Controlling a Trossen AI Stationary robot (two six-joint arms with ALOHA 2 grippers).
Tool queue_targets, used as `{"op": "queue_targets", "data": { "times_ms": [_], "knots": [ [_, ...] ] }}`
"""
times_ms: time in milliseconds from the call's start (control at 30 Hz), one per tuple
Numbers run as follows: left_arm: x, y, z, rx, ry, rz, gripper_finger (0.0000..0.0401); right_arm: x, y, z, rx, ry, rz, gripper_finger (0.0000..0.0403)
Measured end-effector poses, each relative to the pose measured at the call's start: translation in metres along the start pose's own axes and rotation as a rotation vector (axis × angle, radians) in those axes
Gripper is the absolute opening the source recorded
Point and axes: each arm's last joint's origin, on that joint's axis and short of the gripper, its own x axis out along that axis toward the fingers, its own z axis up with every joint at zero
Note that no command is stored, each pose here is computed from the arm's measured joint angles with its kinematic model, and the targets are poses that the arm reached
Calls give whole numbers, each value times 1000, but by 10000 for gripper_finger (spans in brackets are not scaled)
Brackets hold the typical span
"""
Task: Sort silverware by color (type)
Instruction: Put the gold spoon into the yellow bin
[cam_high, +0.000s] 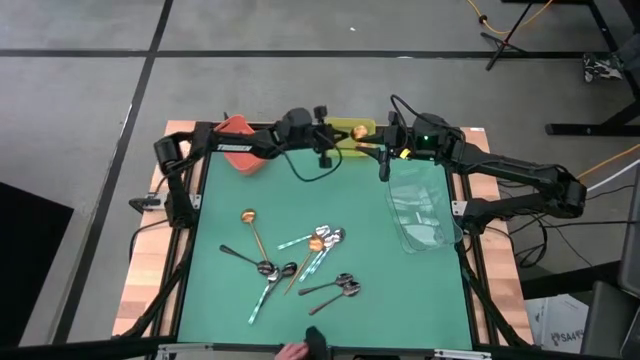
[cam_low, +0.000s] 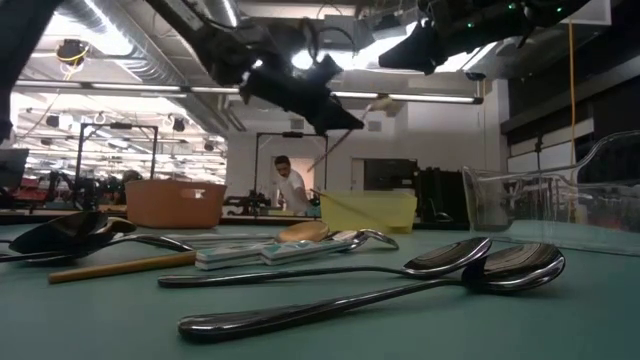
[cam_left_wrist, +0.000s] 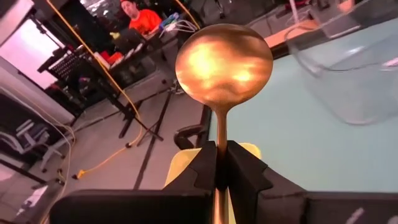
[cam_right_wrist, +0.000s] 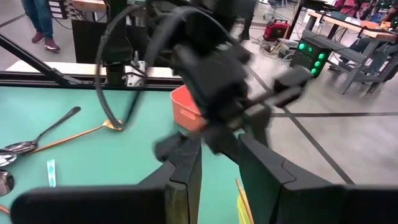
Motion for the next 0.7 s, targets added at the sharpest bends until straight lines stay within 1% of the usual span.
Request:
{"op": "queue_targets", "data": {
  "times_ms": [133,300,433,700],
  "knots": [
    [26,10,-7,-12,42,1,17,0,0,0,0,1,0,97],
    [48,17,-15,-57,156,-50,17,0,0,-1,2,7,0,97],
    [56,17,-20,-66,249,-71,17,0,0,-1,2,8,0,97],
    [66,10,-35,-68,301,-89,17,0,0,-1,2,8,0,97]
  ]
}}
